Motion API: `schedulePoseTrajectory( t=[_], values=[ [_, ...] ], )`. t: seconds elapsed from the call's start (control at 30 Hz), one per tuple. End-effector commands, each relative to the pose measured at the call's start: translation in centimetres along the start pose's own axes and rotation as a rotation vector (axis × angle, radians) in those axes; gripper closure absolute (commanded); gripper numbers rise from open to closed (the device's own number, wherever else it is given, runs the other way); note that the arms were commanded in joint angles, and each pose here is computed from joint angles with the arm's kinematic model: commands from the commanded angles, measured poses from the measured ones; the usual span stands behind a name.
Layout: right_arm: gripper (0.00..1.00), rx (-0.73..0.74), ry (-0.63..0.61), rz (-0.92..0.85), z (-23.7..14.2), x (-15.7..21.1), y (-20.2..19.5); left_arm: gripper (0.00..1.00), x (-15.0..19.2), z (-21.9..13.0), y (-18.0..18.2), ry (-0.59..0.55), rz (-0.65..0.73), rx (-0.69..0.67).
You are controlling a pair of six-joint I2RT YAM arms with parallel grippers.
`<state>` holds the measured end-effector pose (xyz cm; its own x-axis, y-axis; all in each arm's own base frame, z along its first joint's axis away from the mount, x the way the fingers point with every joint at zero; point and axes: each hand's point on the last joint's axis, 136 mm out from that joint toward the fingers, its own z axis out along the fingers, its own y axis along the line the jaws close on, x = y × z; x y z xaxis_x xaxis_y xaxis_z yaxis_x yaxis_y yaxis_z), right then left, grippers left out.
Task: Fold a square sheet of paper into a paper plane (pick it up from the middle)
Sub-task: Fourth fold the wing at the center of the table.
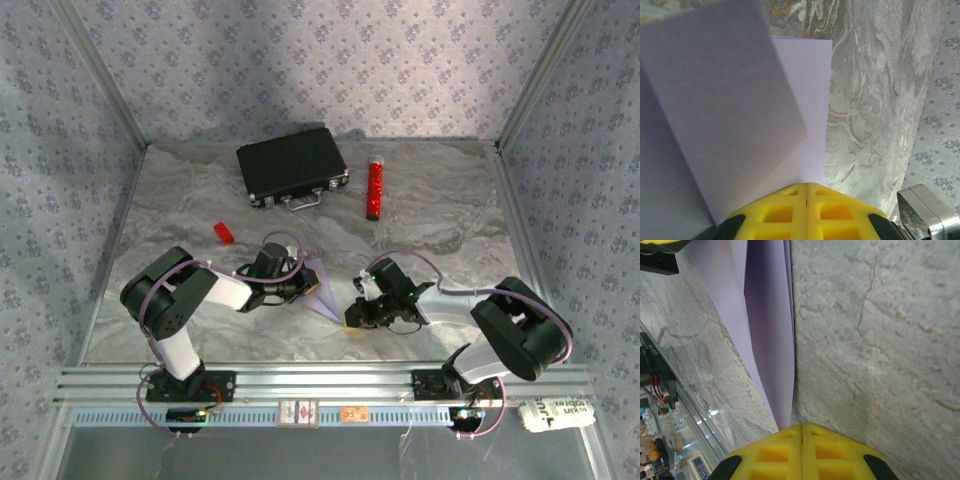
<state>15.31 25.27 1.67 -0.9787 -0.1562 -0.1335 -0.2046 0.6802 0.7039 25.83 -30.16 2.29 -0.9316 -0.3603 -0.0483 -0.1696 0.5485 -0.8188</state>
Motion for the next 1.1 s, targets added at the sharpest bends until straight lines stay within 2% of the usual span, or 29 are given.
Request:
schedulePoseTrajectory(
  t=[0.0, 0.2, 0.37, 0.47, 0.63, 1.07],
  values=[
    [0.94, 0.098, 0.096, 0.059, -0.1, 2.9, -2.3, 0.95, 0.2, 0.0, 3.7, -0.012, -0.038, -0.111],
    [0.93, 0.076, -0.042, 0.011, -2.4, -0.7, 0.0, 0.95, 0.3, 0.0, 3.5, -0.007, -0.029, -0.108],
    [0.93, -0.072, -0.125, -0.049, -4.1, -4.4, 4.2, 0.96, 0.5, 0.0, 3.3, 0.004, -0.02, -0.103],
    [0.92, -0.121, -0.1, -0.073, -3.4, -5.5, 6.1, 0.96, 0.6, 0.0, 3.4, 0.009, -0.019, -0.106],
    [0.93, -0.096, -0.059, -0.081, -0.8, -6.4, 6.7, 0.95, 0.6, 0.0, 3.6, 0.011, -0.02, -0.108],
    [0.93, 0.022, 0.018, -0.06, 2.9, -6.1, 4.6, 0.95, 0.8, 0.0, 3.7, 0.015, -0.019, -0.108]
  ],
)
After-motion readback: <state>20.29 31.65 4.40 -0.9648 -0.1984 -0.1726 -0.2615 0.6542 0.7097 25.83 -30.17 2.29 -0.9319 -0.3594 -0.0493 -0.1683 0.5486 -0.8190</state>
